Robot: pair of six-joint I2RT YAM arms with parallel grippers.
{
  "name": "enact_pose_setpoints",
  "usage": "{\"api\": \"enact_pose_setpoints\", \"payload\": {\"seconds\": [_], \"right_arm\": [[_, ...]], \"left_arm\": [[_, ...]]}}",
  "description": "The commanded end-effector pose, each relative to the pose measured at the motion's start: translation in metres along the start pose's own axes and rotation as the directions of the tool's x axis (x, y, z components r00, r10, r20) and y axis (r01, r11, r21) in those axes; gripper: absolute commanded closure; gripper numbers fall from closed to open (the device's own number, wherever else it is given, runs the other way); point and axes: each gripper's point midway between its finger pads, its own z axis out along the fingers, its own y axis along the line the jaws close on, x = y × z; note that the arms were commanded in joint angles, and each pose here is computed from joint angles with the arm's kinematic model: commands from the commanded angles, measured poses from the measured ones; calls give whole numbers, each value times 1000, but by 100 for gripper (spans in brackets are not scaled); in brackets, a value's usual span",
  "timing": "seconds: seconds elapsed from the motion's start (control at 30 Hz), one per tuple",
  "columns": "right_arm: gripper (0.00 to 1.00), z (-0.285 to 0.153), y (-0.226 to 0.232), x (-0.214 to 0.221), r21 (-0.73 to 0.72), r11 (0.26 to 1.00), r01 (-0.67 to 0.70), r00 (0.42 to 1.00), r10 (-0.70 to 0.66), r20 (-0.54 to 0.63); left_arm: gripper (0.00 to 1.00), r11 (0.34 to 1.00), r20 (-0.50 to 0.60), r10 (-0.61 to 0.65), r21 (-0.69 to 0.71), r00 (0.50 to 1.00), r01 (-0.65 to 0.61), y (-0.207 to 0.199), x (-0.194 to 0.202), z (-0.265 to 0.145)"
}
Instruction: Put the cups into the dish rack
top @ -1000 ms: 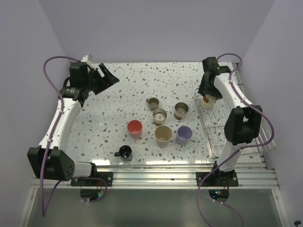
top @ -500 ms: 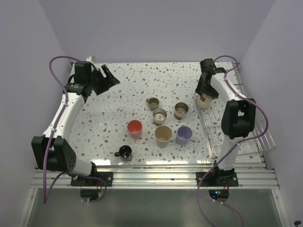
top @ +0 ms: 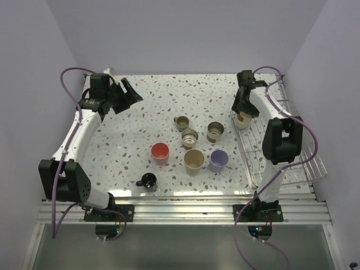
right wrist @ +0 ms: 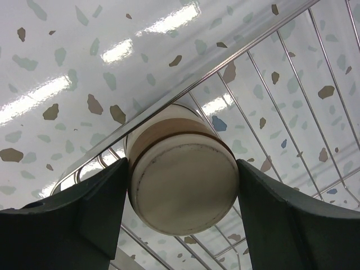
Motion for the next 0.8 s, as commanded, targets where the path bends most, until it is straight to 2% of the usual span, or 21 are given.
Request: {"api": "enact_pose_setpoints", "payload": {"seconds": [0.0, 0.1, 0.13, 0.2, 0.23, 0.37, 0.4, 0.53, 0.77], "right_arm": [[63, -8, 5, 5, -34, 999, -15, 1000, 15, -22], [49, -13, 6, 2, -49, 998, -26, 1000, 26, -12], [40, -15, 7, 0, -54, 998, -31, 1000, 31, -6], [32, -19, 5, -4, -59, 998, -37, 999, 38, 7], [19, -21, 4, -7, -56, 998, -40, 999, 41, 16], [4, -38, 0, -19, -63, 997, -50, 997, 54, 59], [2, -43, -1, -23, -70, 996, -53, 996, 58, 71], [2, -71, -2, -42, -109, 991, -80, 988, 93, 122], [2, -137, -12, -56, -235, 962, -143, 962, 190, 194]], "left_arm": [[25, 1000, -7, 16, -1, 1000, -16, 0, 3, -3], [25, 1000, -8, 21, -6, 1000, -21, 1, 4, -4], [25, 1000, -7, 24, -5, 1000, -24, 0, 4, -5], [25, 1000, -11, 26, -8, 1000, -26, 0, 5, -6], [25, 1000, -8, 30, -9, 1000, -30, 0, 4, -6], [25, 999, -11, 41, -13, 999, -41, -2, 6, -8], [25, 999, -14, 44, -17, 999, -44, -2, 7, -9], [25, 997, -39, 63, -35, 997, -65, 0, 16, -10], [25, 986, -133, 123, -98, 983, -137, 15, 55, -15]]}}
